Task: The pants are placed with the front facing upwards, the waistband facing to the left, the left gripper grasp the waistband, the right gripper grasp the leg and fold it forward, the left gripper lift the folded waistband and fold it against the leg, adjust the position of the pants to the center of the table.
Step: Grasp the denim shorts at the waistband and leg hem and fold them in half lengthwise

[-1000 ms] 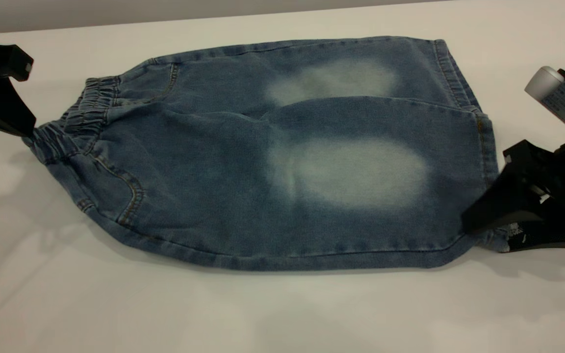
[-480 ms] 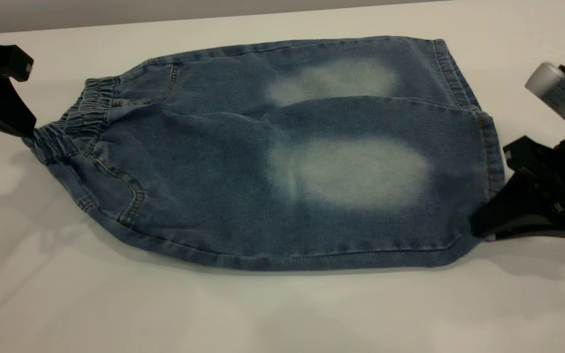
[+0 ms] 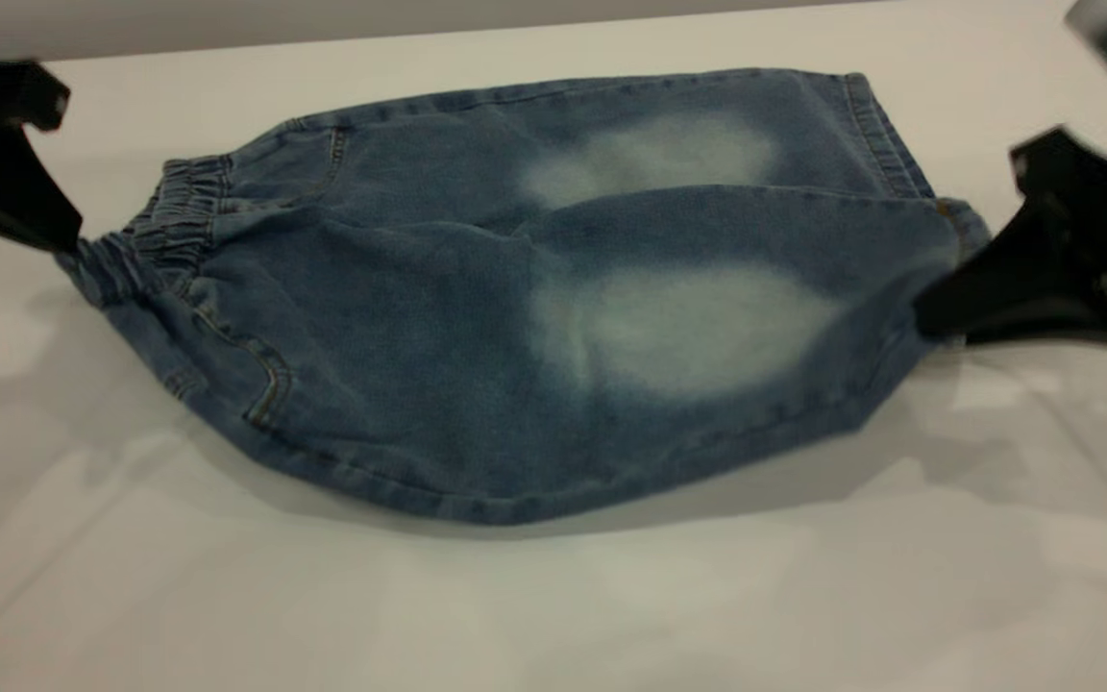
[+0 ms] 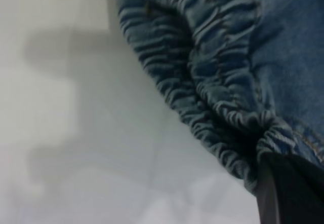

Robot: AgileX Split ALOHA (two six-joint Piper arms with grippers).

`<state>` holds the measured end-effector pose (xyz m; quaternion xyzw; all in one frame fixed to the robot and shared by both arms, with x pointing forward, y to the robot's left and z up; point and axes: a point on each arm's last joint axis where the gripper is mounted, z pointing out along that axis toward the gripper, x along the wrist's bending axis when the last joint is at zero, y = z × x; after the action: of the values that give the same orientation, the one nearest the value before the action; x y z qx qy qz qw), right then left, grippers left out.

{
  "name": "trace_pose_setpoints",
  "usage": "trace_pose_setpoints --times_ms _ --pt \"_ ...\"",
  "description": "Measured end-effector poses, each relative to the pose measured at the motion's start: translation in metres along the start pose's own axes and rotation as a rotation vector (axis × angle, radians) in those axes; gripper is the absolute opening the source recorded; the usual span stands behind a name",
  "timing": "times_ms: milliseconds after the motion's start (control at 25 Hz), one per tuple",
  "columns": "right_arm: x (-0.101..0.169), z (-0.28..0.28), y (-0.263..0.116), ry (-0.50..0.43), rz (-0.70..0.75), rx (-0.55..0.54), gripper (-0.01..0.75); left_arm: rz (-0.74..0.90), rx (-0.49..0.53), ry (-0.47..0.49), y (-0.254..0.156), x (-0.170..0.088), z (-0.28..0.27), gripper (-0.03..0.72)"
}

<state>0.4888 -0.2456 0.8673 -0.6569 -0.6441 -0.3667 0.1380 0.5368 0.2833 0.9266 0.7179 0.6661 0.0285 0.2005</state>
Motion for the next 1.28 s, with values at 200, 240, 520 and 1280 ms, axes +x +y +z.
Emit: trace_pose_setpoints --times_ms 200,240,520,1280 --pt "0.014 -0.014 0.025 -0.016 -0.075 -0.053 0.027 0.018 -0.044 -0.012 0.021 -0.003 -0.011 0.015" --pt "0.016 -0.015 0.031 -0.017 -0.085 -0.052 0.027 0.023 -0.047 -0.018 0.024 -0.004 -0.013 0.015" --pt "0.027 -0.023 0.071 -0.039 -0.147 -0.099 0.027 0.041 -0.116 -0.007 0.044 -0.005 -0.022 0.015" --pt "0.017 -0.004 0.14 -0.062 -0.202 -0.179 0.027 0.043 -0.226 0.041 0.085 0.005 -0.008 0.015"
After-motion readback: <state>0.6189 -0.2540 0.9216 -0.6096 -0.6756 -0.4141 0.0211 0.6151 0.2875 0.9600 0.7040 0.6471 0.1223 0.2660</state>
